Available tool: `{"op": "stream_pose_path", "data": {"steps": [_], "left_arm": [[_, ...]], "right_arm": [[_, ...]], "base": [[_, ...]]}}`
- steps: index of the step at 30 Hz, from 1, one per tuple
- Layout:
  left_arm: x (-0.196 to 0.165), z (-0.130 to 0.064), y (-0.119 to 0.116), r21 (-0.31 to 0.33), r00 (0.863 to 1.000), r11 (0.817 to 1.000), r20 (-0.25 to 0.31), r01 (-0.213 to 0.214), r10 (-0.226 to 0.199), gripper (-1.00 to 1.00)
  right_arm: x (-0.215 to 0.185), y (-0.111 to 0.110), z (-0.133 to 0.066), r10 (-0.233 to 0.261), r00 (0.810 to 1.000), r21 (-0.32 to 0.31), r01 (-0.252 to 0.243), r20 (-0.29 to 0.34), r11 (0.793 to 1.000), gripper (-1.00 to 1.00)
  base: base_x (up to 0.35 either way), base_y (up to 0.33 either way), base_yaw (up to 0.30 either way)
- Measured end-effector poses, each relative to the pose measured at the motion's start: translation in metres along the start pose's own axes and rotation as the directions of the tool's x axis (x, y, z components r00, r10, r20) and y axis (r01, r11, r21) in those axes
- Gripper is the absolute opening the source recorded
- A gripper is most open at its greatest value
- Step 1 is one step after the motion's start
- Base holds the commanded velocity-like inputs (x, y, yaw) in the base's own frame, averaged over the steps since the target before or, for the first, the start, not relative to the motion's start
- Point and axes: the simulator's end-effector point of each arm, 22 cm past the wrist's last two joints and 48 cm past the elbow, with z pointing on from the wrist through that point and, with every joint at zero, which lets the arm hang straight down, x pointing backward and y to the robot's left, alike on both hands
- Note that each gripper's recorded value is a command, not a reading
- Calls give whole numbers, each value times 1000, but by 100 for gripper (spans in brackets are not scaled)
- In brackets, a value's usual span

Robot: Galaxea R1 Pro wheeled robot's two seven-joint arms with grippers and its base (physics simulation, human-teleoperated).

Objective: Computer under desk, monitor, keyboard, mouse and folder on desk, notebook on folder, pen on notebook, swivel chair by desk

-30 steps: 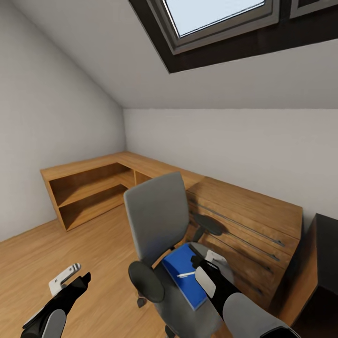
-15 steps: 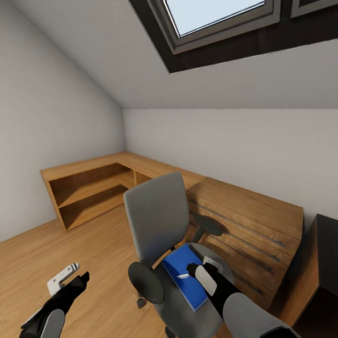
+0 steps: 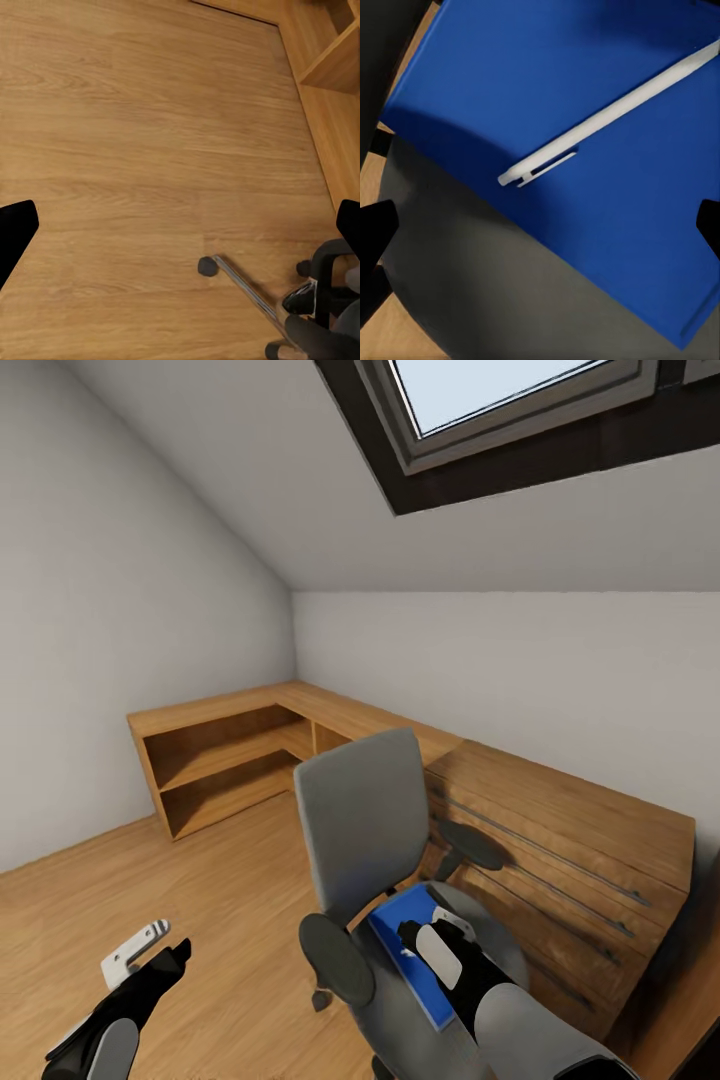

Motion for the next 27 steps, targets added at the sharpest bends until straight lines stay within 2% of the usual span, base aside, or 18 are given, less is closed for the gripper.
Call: {"op": "stream_pose_path", "data": {"steps": [11, 27], "left_arm": [[1, 0, -2, 7, 1000, 1000, -1, 0, 0, 100], [2, 2, 1, 2, 1000, 1000, 1, 1, -1, 100]], "right_arm": [[-16, 12, -6, 7, 999, -28, -6, 34, 1000, 100], [-16, 11, -3, 10, 999, -28, -9, 40, 1000, 100]], "base": [[17, 0, 14], [44, 0, 0]]}}
